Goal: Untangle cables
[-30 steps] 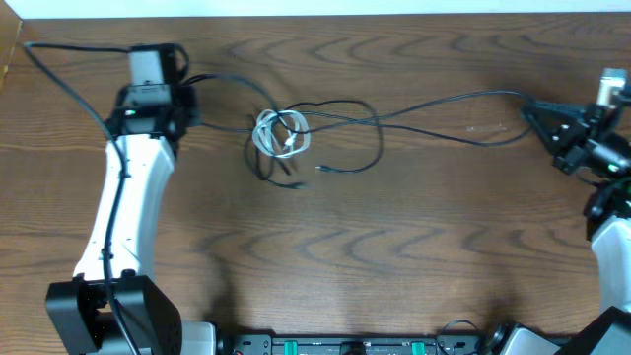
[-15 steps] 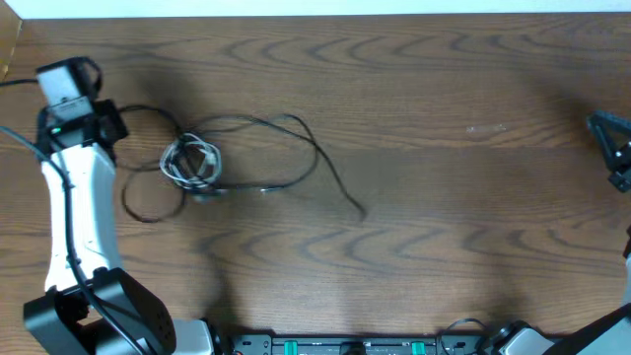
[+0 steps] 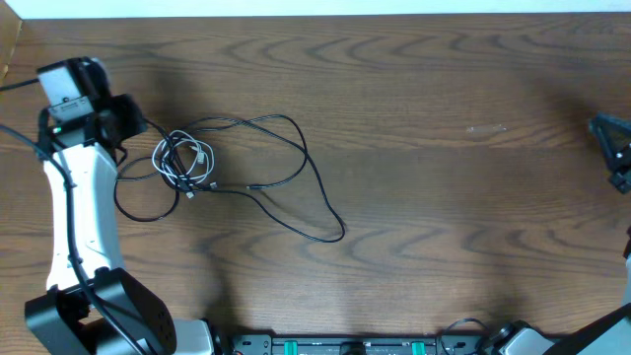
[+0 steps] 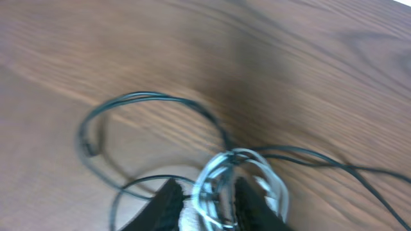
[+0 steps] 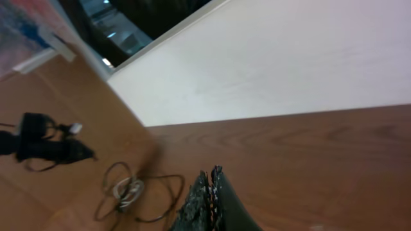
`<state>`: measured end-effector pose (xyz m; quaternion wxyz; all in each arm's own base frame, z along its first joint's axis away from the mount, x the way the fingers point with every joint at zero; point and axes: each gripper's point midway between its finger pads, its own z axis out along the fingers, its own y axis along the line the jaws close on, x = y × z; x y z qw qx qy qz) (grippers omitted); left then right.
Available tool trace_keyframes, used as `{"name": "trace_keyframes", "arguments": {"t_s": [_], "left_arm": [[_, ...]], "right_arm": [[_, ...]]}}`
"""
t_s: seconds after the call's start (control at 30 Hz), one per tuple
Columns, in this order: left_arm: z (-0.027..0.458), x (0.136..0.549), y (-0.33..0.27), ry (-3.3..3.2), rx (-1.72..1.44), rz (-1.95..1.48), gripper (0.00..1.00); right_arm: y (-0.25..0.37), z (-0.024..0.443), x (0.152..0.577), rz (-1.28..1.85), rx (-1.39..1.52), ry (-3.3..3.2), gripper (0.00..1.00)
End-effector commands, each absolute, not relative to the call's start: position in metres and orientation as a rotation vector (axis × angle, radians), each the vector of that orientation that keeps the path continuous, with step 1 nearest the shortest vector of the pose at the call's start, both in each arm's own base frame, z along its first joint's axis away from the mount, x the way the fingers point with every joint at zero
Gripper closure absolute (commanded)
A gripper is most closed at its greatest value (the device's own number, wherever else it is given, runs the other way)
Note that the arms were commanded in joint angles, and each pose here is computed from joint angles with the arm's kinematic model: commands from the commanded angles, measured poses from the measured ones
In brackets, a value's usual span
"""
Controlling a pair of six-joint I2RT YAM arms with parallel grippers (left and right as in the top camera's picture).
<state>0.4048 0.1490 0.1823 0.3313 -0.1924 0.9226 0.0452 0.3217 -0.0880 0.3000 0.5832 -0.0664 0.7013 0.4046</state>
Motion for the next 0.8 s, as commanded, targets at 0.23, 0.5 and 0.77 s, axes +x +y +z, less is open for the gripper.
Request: {"name": "trace_keyframes", "arguments": {"t_s": [0.23,0.5,0.77], "left_arm": [[0.167,0.409,0.059,2.548,-0.157,-0.067,0.09],[0.162,0.403,0.047,2.587,-0.129,-0.083,0.05],[0.161,0.402,0.060,2.588,-0.191,0.006,0.04]], "right_arm": [[-0.036,0.261,0.342,1.060,-0.155,1.725,0.86],[0.013,0.189,0.362,0.931,-0.056,2.026,0.01],[0.074,0.143,0.357,0.769,-0.128,2.272,0.01]]}}
